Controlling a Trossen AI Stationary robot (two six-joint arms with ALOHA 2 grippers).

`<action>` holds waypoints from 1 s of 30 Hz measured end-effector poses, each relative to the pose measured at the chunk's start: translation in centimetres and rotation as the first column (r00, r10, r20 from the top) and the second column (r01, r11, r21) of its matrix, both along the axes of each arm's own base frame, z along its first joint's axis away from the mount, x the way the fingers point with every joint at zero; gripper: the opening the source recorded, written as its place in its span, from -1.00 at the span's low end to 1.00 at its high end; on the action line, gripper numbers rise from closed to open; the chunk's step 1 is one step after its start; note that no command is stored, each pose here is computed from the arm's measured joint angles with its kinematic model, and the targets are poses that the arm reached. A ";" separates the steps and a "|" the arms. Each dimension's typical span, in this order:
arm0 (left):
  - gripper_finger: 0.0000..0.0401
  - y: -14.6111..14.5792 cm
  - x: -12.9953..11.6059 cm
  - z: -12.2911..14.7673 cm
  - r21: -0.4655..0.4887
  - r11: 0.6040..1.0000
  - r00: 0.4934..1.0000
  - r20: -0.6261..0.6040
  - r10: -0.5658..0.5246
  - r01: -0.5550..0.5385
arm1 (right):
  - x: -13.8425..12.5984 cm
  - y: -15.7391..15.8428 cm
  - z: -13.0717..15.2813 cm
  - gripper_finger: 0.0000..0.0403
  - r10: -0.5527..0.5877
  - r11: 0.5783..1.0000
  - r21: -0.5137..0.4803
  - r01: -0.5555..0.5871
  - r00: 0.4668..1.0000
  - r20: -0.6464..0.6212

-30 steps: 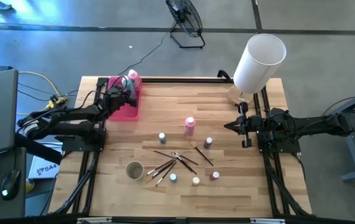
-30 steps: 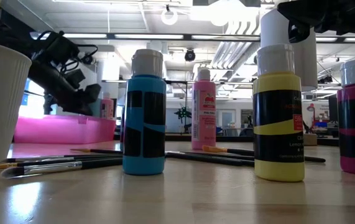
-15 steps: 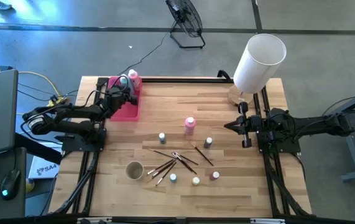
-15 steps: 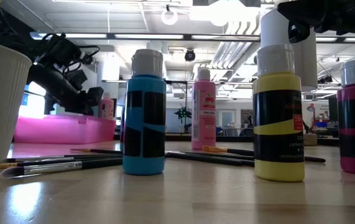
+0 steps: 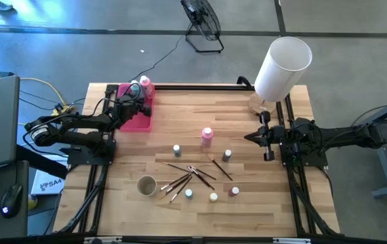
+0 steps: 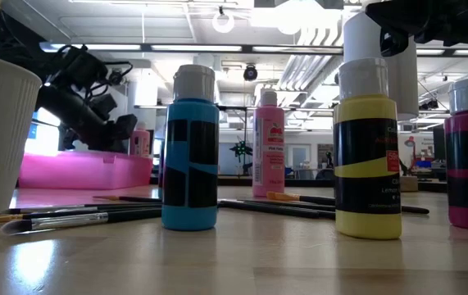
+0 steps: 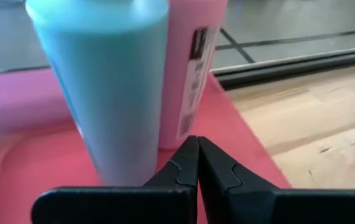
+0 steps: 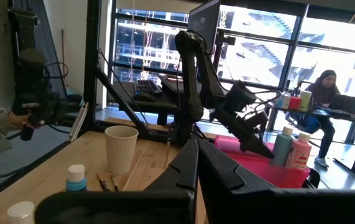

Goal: Pick & Place Paint Supplies
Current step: Put the big light blue paint bottle into the pink bin

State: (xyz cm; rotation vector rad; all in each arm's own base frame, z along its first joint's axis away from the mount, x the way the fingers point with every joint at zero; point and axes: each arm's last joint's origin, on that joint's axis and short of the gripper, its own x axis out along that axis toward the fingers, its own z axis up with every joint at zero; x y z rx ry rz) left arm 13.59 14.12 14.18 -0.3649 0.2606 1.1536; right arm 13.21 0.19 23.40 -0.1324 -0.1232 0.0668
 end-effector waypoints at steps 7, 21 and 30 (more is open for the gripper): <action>-1.00 0.0 -0.4 -0.4 -0.015 0.996 0.995 -0.050 0.091 -0.092 | 0.0 0.0 0.0 -0.98 0.000 1.000 0.000 0.000 1.000 0.000; -1.00 0.5 -0.4 0.5 0.086 0.991 0.994 -0.034 0.102 -0.098 | 0.0 0.0 0.0 -0.98 0.001 1.000 0.000 -0.001 1.000 0.000; -1.00 0.9 -0.5 0.7 0.070 0.997 1.000 0.017 0.025 -0.026 | 0.0 0.0 0.0 -0.99 0.000 1.000 0.001 0.000 1.000 0.000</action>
